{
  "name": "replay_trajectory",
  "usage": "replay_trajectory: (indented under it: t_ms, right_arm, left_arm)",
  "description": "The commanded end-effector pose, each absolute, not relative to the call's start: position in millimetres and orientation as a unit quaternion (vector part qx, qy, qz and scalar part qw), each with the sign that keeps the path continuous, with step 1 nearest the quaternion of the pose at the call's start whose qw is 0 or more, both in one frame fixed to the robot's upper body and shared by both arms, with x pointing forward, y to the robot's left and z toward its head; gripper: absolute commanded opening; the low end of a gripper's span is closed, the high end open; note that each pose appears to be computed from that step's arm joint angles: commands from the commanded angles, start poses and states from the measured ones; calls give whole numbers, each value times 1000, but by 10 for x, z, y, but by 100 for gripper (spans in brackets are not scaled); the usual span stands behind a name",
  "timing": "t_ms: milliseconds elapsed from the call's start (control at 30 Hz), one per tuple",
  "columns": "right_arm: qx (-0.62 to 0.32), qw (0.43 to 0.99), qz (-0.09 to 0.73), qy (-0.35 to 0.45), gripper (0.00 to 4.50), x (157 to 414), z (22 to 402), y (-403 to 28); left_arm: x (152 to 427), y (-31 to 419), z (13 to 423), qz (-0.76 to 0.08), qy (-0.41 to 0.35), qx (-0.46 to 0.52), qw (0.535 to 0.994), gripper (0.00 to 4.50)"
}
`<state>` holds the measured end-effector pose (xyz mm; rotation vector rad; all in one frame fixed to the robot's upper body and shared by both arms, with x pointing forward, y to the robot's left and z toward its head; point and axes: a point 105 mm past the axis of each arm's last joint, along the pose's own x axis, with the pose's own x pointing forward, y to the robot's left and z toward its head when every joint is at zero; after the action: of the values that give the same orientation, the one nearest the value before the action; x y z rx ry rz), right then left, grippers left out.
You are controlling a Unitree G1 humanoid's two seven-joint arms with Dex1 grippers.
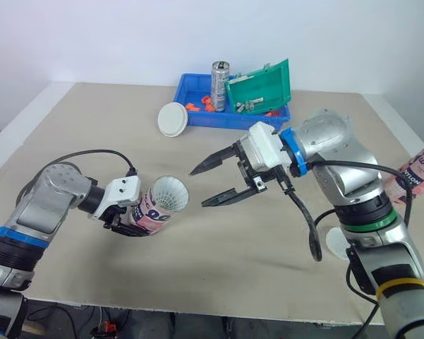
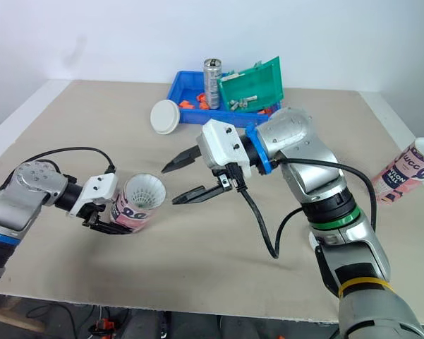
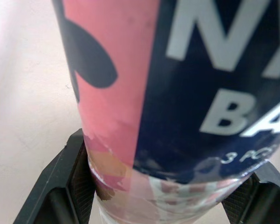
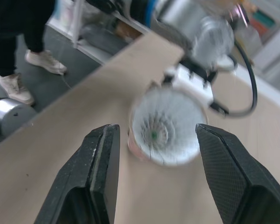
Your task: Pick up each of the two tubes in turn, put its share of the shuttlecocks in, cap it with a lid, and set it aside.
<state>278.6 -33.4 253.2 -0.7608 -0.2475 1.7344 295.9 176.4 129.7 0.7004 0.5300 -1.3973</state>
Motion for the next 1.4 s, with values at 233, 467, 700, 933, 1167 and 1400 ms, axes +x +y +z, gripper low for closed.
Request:
replay_trajectory:
  t_ms: [233, 467, 700, 933, 1167, 1400]
  right_arm:
    - [-369, 550, 739, -125, 11, 2791, 2533, -150]
    - [-422, 470, 771, -83, 11, 2779, 2415, 128]
    - [-475, 430, 766, -61, 11, 2869, 2330, 360]
    - [-521, 391, 757, -51, 11, 2899, 2147, 624]
    - [-561, 373, 737, -65, 11, 2925, 2055, 768]
    - [-478, 392, 781, -85, 11, 2767, 2425, 642]
  left_arm:
    - [2909, 1719, 1196, -636, 250, 311, 661, 295]
    - [2888, 1718, 1180, -636, 250, 307, 662, 295]
    - [2884, 1710, 1183, -633, 247, 302, 668, 295]
    - [2913, 1753, 1221, -623, 245, 302, 678, 295]
    - [2960, 1798, 1271, -613, 243, 304, 687, 295]
    - [2973, 1782, 1273, -613, 239, 301, 690, 295]
